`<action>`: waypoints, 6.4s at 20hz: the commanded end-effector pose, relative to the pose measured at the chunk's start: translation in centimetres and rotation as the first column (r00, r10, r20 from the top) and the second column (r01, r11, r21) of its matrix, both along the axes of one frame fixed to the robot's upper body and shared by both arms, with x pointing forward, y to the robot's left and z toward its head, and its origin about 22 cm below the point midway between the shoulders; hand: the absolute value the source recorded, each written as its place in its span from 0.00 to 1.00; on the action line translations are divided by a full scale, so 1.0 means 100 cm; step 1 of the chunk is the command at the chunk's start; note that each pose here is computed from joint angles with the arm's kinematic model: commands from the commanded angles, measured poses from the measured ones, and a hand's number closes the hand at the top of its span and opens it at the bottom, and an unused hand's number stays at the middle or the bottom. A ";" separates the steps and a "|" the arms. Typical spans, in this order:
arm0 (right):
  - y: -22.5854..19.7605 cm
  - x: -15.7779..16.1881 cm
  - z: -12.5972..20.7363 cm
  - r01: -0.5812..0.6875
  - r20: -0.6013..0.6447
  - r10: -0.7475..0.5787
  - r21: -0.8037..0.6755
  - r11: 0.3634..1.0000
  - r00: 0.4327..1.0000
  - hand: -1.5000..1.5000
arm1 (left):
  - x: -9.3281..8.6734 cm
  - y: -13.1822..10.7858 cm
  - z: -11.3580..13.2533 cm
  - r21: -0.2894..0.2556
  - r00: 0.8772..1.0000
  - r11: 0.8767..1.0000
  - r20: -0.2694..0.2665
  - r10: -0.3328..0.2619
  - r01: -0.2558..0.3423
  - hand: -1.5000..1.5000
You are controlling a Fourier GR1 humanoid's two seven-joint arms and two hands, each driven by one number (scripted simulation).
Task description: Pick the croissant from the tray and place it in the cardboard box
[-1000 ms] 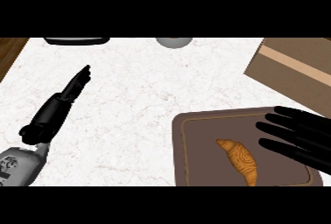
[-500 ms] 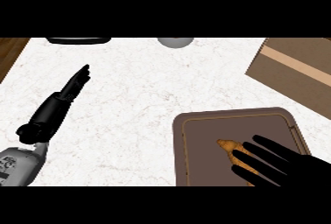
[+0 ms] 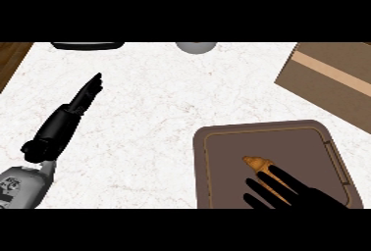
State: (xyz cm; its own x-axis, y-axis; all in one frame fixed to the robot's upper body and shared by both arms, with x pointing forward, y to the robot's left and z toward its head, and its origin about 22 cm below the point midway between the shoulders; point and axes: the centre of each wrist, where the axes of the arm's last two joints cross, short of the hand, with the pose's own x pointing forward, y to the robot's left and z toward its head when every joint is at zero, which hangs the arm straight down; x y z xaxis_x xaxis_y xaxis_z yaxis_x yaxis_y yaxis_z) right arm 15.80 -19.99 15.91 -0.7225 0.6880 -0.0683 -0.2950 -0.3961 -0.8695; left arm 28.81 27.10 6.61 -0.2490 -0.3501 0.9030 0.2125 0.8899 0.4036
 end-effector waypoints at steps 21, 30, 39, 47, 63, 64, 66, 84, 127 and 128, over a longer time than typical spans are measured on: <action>0.037 0.016 -0.072 0.062 0.208 -0.031 -0.144 0.988 0.978 0.00 | -0.002 -0.002 -0.003 -0.003 1.000 1.000 0.000 0.000 0.000 0.50; 0.025 0.018 -0.077 0.059 0.184 -0.035 -0.126 0.990 0.982 0.00 | 0.003 -0.001 -0.005 -0.012 1.000 1.000 0.012 0.016 -0.016 0.50; -0.015 0.040 -0.106 0.085 0.201 -0.053 -0.158 0.984 0.978 0.00 | -0.008 0.009 -0.006 0.000 1.000 1.000 0.000 0.002 -0.002 0.50; 0.003 0.058 -0.128 -0.044 0.165 0.069 -0.151 0.988 0.984 1.00 | -0.008 0.007 -0.003 -0.002 1.000 1.000 0.006 0.002 -0.002 0.50; 0.001 0.117 -0.131 0.142 0.029 -0.168 0.406 0.903 0.985 1.00 | 0.012 -0.006 0.011 0.002 0.999 1.000 0.027 -0.020 0.020 0.50; -0.007 0.132 -0.121 0.141 0.059 -0.186 0.447 0.883 0.981 1.00 | 0.008 -0.009 0.002 -0.005 0.999 0.999 0.004 -0.033 0.033 0.50; 0.001 0.140 -0.115 0.097 0.097 -0.163 0.481 0.871 0.982 1.00 | 0.014 -0.008 0.001 0.001 1.000 1.000 0.000 -0.006 0.006 0.50; -0.078 0.188 0.050 0.263 0.174 -0.667 0.825 0.501 0.725 1.00 | 0.006 0.001 -0.003 0.008 1.000 1.000 0.004 -0.003 0.003 0.50; -0.286 0.227 0.031 0.456 -0.417 -0.473 0.889 -0.036 0.776 0.00 | 0.008 -0.012 0.001 -0.013 0.998 0.998 0.016 -0.055 0.055 0.50; -0.286 0.226 0.023 0.467 -0.465 -0.438 0.877 -0.110 0.769 0.00 | 0.012 -0.014 0.003 -0.012 0.999 0.999 0.028 -0.034 0.034 0.50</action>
State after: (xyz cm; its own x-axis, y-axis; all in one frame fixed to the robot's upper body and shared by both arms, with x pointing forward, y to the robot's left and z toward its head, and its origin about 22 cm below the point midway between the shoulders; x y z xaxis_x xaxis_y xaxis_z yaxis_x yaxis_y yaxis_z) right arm 38.32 -48.68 18.83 -0.1589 0.5788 0.7998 -0.0634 0.8025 -0.5933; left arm 29.82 25.63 6.89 -0.2857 -0.3273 0.9007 0.2464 0.8832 0.3991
